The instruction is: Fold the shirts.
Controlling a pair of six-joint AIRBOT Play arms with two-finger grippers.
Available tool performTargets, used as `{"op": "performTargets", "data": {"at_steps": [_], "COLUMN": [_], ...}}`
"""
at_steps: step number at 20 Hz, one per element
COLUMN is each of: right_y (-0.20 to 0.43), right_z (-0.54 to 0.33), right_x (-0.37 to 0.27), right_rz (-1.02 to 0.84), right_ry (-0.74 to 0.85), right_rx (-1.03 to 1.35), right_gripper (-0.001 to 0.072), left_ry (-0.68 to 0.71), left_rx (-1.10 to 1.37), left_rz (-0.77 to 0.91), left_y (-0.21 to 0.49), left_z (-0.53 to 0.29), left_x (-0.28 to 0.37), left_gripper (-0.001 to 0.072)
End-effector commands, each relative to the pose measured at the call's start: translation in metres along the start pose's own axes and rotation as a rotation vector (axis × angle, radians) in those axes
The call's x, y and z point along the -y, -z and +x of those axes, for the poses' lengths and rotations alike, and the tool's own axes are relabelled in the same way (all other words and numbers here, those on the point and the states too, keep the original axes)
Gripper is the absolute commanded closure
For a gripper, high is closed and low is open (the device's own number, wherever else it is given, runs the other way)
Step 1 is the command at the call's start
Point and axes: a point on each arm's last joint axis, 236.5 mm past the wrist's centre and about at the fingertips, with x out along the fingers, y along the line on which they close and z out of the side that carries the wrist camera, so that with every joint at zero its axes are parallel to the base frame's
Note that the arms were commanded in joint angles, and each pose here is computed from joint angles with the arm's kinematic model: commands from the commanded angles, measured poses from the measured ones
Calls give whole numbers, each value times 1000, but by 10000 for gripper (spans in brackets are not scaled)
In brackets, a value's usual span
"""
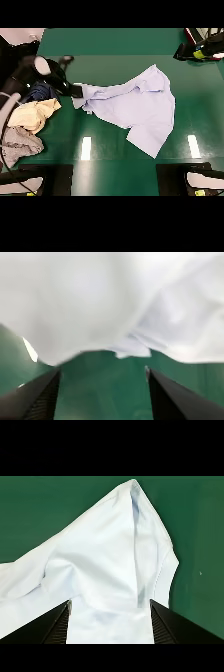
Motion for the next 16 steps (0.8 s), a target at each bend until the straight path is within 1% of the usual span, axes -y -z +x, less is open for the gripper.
{"op": "performTargets", "data": {"at_steps": [1, 4, 7, 8, 9, 10, 11, 16], "right_y": [-1, -2, 0, 2, 4, 4, 4, 4], "right_z": [-31, -44, -49, -49, -49, -49, -49, -49], "right_x": [-9, -13, -14, -14, -14, -14, -14, -14], "right_rz": [-23, -32, -34, -33, -34, -33, -33, -33], "right_ry": [-10, -14, -15, -15, -14, -15, -15, -15], "right_rx": [32, 52, 52, 42, 36, 34, 34, 34], "right_gripper": [161, 160, 161, 161, 160, 160, 160, 160], "left_ry": [52, 40, 31, 32, 33, 34, 34, 22], "left_rx": [-45, -46, 5, 30, 56, 72, 83, 35], "left_rz": [-15, -68, -85, -86, -86, -86, -87, -100], "left_y": [47, 63, 53, 47, 41, 38, 35, 43], "left_z": [42, 66, 70, 70, 70, 70, 70, 87], "left_x": [33, 33, 29, 29, 29, 29, 28, 23], "left_gripper": [88, 87, 88, 100, 221, 279, 288, 289]}}
